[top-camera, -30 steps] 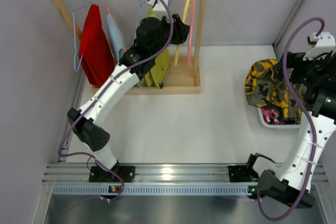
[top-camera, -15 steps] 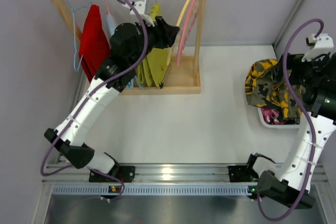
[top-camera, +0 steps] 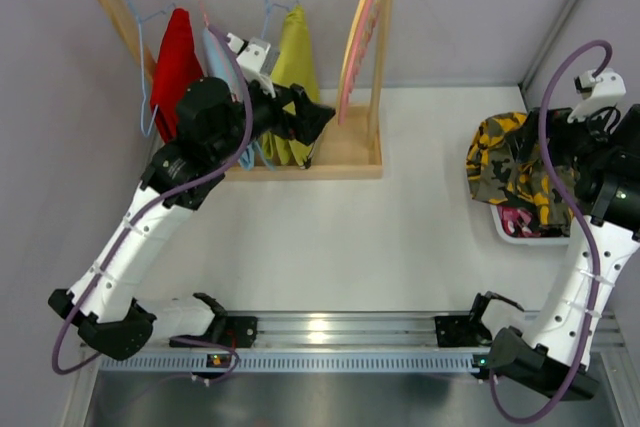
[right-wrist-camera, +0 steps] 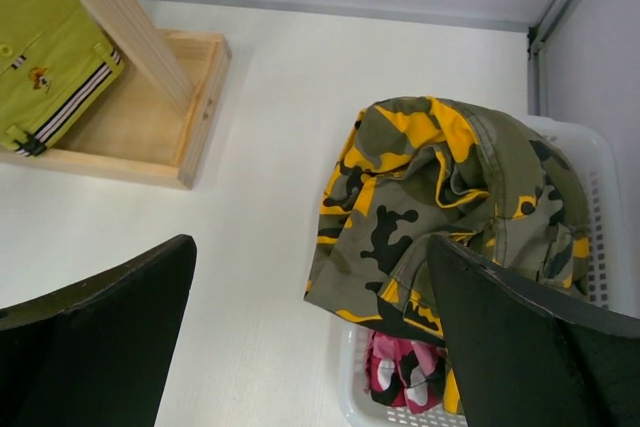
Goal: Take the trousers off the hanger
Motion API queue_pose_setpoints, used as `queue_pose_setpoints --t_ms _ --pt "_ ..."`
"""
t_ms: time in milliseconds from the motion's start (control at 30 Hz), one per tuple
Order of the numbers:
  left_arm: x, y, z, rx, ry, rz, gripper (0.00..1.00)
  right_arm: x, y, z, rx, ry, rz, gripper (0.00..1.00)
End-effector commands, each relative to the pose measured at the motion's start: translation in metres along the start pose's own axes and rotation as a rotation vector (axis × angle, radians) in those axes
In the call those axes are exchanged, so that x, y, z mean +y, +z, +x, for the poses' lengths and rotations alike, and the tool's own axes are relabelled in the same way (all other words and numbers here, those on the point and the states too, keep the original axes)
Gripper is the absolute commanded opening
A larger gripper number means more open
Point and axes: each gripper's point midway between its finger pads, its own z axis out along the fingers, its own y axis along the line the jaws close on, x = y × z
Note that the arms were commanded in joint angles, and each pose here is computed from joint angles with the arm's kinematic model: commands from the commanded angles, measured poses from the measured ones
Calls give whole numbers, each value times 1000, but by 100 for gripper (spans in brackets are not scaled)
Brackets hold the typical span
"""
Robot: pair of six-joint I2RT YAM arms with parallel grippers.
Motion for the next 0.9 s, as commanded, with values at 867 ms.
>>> queue_pose_setpoints --t_ms 867 --pt "113 -184 138 377 -84 -450 99 86 22 47 104 -94 -261 99"
